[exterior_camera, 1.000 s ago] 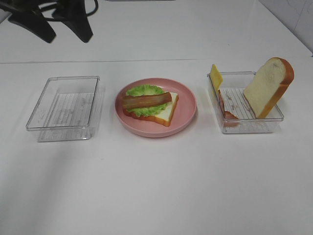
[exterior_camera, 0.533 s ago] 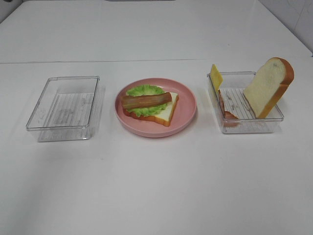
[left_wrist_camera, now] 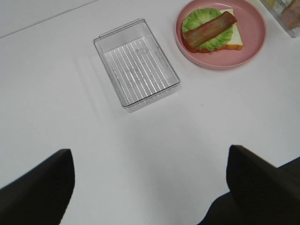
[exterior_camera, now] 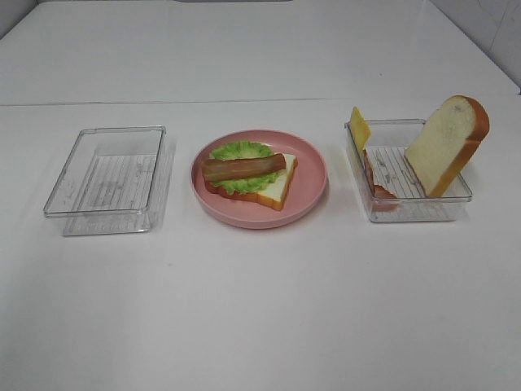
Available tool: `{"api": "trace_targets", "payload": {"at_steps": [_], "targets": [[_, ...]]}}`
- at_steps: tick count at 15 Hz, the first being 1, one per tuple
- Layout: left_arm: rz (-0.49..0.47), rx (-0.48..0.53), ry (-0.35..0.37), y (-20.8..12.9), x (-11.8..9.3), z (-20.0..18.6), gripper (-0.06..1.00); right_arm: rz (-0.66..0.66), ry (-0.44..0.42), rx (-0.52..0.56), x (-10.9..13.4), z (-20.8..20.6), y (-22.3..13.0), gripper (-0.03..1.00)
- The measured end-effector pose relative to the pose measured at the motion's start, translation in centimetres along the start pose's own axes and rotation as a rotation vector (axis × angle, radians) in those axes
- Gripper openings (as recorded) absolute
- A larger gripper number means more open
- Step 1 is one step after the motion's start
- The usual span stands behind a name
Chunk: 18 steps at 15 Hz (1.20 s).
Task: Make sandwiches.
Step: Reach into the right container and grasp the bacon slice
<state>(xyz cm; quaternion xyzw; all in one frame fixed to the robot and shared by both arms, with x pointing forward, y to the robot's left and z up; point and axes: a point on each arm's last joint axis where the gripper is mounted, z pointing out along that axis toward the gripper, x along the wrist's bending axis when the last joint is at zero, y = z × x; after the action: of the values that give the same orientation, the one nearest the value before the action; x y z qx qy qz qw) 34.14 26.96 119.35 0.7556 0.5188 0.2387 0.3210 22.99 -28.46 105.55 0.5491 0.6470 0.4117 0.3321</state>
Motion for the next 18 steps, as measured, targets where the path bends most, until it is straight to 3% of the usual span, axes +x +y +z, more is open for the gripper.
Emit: {"api": "trace_targets", "payload": {"at_steps": [6,11,13,18], "targets": [[0.018,-0.236,0.021,-8.3,-1.1,-5.9,0.83,0.000,0.000,0.000,0.0,0.0,0.0,0.77],[0.025,-0.181,0.017,-12.9,-1.4,-3.1,0.83,0.011,0.008,0.045,-0.1,0.6,0.3,0.77],[0.016,-0.170,0.014,-15.1,-1.5,-1.9,0.83,0.027,0.017,0.117,-0.2,1.8,0.9,0.77],[0.008,-0.181,0.015,-17.5,-1.6,-0.3,0.83,0.110,0.046,0.168,-0.8,5.8,4.7,0.77]]}}
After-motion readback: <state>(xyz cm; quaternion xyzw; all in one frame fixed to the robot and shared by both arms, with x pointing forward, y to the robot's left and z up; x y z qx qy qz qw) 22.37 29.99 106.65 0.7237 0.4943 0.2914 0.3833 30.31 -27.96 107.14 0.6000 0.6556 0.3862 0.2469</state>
